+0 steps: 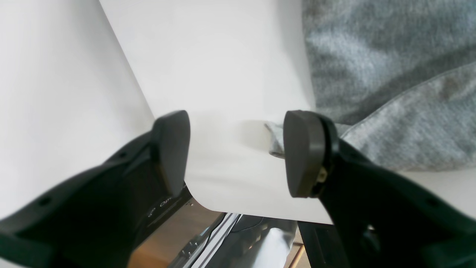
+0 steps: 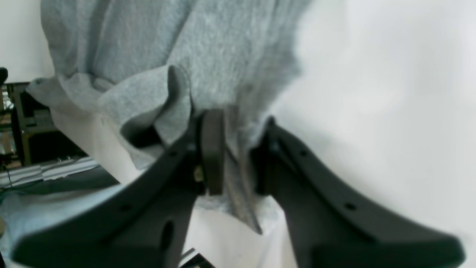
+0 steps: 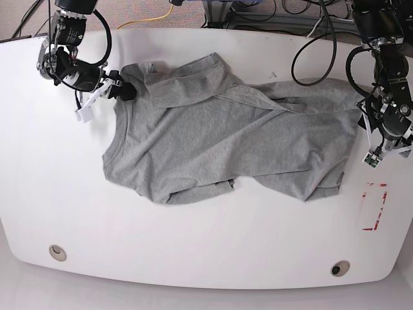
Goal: Layout the t-shirt on the table in an organized manner, then fold the t-shirt properly
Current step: 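Move the right gripper to the shirt shoulder and grasp it, then pull the grasped shoulder with the right gripper away from the shirt body, then release the shoulder and raise the right gripper clear of the shirt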
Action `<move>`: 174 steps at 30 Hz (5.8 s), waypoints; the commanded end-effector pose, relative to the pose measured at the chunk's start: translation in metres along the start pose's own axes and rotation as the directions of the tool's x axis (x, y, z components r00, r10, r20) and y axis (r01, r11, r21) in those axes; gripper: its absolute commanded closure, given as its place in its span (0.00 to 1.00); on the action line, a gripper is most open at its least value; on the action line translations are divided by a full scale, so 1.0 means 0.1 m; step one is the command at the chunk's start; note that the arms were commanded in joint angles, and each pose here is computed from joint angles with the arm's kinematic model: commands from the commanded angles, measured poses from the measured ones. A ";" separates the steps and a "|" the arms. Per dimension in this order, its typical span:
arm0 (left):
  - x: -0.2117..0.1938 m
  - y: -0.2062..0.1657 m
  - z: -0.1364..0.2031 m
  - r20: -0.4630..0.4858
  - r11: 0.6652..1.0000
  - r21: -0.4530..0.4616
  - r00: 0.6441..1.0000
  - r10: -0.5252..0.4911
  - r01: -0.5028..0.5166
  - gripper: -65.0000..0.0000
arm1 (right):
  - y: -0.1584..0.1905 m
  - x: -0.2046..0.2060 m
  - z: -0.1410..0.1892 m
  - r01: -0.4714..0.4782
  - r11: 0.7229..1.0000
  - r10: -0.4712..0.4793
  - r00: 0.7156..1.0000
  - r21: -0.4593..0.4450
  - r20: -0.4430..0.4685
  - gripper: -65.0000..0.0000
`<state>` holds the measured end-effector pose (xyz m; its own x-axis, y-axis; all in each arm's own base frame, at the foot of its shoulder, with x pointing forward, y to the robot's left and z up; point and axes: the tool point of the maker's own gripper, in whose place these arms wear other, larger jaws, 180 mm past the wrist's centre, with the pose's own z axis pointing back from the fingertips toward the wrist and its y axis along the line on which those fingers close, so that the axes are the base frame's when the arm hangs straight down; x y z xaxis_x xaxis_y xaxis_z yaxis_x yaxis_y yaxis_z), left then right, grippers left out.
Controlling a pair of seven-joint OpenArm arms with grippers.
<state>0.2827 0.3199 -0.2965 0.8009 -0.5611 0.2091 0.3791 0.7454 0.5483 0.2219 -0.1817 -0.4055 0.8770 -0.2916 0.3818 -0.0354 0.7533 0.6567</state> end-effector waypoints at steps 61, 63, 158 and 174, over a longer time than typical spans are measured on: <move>-0.18 -0.21 -0.03 -0.039 0.999 -0.035 0.999 -0.017 0.016 0.43 | -0.51 0.76 1.32 -0.197 0.880 0.260 0.961 -0.432 0.091 0.15; -0.18 -0.21 -0.03 -0.039 0.999 -0.035 0.999 -0.017 0.016 0.43 | -0.45 0.73 1.31 -0.211 0.884 0.271 0.959 -0.417 0.089 0.15; -0.10 -0.38 -0.05 -0.028 0.996 -0.070 0.998 -0.055 0.053 0.43 | 0.02 0.72 1.01 -0.207 0.968 0.233 0.952 -0.140 0.199 1.00; -0.15 -0.42 -0.06 -0.038 0.995 -0.081 0.997 -0.060 0.057 0.43 | -0.05 -0.17 1.30 -0.027 0.999 0.032 0.991 -0.042 0.134 1.00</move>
<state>0.2521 0.2934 -0.3381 0.7975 -0.5871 0.1394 0.4722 0.7511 0.4614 0.1448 -0.2542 -0.3452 0.8295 -0.3282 0.4519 -0.0137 0.7970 0.6038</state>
